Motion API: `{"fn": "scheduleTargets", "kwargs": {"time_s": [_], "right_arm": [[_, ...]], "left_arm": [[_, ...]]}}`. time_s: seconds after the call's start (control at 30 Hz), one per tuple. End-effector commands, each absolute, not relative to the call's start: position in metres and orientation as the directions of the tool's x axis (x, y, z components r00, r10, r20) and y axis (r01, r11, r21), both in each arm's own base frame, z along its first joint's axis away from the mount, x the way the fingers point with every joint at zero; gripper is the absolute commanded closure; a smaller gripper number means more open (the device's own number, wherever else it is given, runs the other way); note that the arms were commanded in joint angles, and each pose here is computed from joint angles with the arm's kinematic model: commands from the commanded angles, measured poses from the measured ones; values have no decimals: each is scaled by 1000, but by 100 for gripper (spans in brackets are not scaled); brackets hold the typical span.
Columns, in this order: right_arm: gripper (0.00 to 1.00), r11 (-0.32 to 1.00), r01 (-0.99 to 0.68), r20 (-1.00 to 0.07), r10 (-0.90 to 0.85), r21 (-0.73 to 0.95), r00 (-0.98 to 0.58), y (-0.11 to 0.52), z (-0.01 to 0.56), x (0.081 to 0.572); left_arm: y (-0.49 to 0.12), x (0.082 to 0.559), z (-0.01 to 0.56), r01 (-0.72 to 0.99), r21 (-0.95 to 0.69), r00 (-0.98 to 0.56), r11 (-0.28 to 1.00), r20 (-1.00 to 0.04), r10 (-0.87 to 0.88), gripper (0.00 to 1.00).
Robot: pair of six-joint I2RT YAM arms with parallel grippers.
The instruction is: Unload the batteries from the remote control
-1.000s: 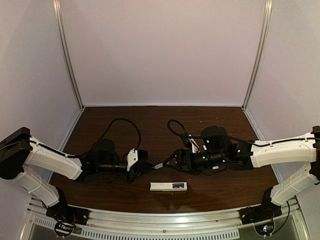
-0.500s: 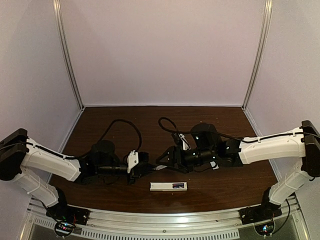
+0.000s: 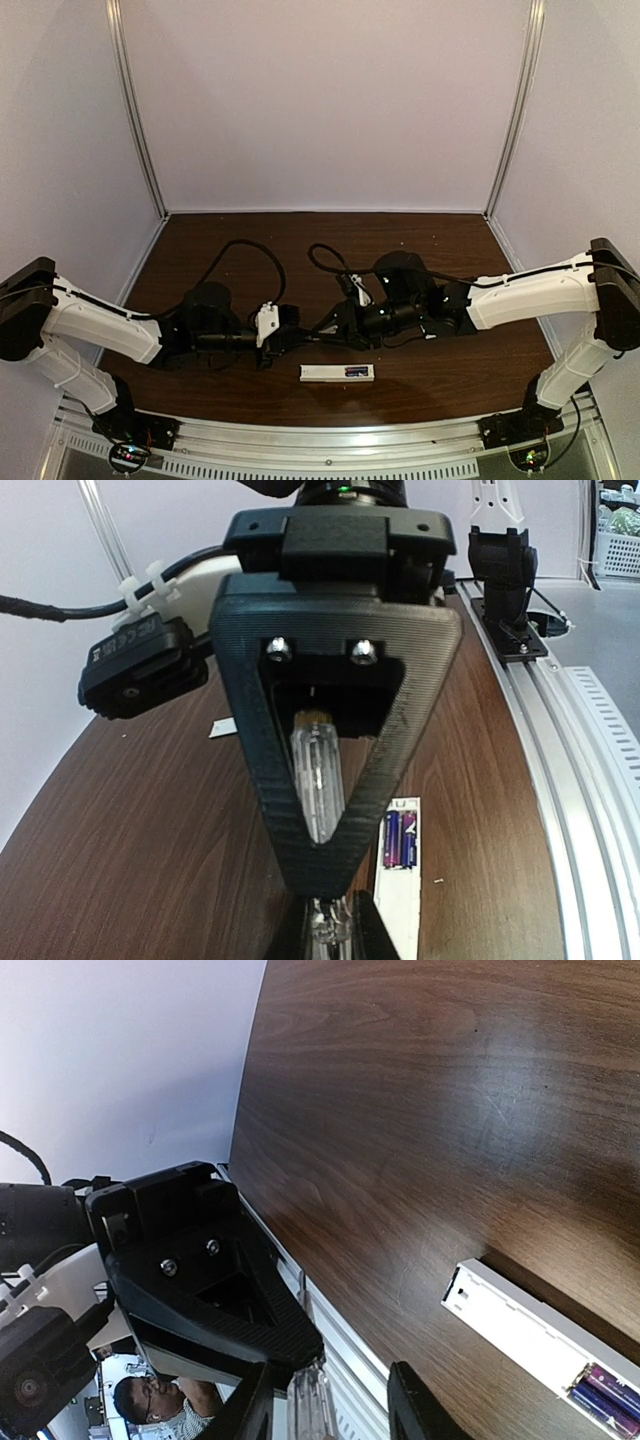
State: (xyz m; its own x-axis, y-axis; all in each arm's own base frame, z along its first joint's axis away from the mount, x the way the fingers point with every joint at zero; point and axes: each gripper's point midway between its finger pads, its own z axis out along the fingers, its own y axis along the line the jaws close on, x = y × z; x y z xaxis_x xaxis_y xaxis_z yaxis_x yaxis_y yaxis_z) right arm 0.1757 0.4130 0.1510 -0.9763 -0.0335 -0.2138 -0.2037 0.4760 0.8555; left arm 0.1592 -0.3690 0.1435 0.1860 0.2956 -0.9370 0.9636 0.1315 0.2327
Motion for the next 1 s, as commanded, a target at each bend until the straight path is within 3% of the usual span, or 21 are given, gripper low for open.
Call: {"fn": "scheduleTargets", "kwargs": {"time_s": [0.0, 0.4, 0.67, 0.73, 0.97], "right_arm": [[61, 446, -220, -228, -37, 867, -973, 420, 162, 179], [76, 451, -219, -221, -50, 865, -974, 421, 158, 177], [97, 449, -227, -220, -68, 864, -973, 423, 154, 173], [100, 449, -231, -222, -74, 863, -972, 423, 153, 172], [100, 485, -266, -257, -86, 833, -962, 412, 152, 170]], "left_arm": [[-375, 160, 151, 958, 254, 210, 131, -937, 280, 100], [-375, 160, 149, 956, 261, 214, 133, -932, 291, 100], [-375, 160, 148, 955, 264, 216, 135, -931, 294, 98], [-375, 161, 148, 955, 263, 213, 140, -931, 296, 91], [-369, 163, 149, 950, 257, 200, 176, -937, 288, 44]]}}
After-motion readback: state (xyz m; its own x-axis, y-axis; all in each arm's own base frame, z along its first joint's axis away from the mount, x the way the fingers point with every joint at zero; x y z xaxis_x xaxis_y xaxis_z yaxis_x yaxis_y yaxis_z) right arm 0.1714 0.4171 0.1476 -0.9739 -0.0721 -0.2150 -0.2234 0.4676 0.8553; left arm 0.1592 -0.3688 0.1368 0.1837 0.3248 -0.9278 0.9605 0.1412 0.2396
